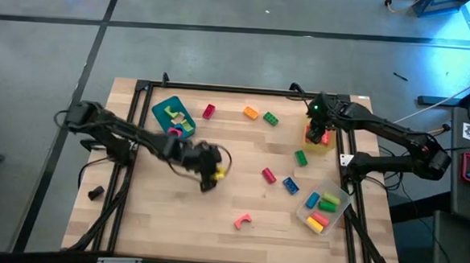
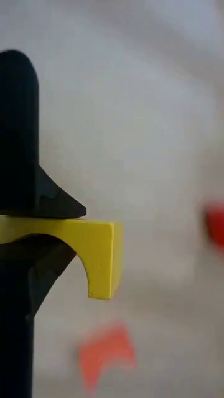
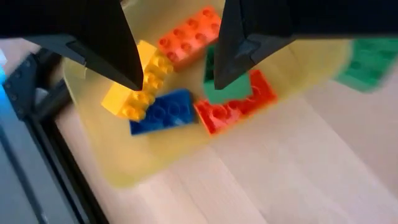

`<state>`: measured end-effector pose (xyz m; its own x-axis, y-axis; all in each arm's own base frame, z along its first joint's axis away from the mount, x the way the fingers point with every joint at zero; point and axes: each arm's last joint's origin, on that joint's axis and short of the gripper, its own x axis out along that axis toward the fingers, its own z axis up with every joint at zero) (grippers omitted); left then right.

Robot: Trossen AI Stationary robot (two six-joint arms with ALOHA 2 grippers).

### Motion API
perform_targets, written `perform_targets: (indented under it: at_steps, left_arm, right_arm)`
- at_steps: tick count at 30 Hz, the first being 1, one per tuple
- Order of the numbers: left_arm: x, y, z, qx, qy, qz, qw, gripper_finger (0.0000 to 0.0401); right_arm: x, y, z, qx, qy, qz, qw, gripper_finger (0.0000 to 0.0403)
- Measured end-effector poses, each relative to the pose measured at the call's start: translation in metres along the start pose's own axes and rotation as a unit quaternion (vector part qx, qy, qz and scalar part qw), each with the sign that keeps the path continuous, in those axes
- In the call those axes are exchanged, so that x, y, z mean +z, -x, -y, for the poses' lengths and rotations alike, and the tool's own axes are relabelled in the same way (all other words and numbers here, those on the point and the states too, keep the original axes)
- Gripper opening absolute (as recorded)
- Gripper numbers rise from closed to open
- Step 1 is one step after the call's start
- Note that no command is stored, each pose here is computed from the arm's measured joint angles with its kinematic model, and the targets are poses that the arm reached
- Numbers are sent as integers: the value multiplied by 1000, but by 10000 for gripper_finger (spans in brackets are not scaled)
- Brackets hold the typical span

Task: Sort blocks by size
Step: Put the yellow arch block into the blue bin, then put the green game piece into the yellow bin

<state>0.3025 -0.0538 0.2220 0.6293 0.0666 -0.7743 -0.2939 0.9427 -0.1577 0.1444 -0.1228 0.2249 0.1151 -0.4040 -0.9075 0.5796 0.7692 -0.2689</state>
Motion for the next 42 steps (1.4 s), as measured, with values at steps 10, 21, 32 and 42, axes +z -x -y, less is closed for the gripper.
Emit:
perform_targets:
  at_steps: [10,21,32,42]
  left_arm:
    - [-5,58,-101,281,66,-88,953,22]
    - [-27,55,-153,368,129,-160,907,51]
    - [-32,48,-167,370,180,-140,901,112]
    - [-31,47,-166,367,186,-133,902,160]
  right_arm:
    - [28,25,-13,202,17,118,972,200]
    - [55,45,-58,197,90,269,938,200]
    - [86,-5,-70,128,71,251,957,200]
    - [112,-77,-47,92,20,178,980,200]
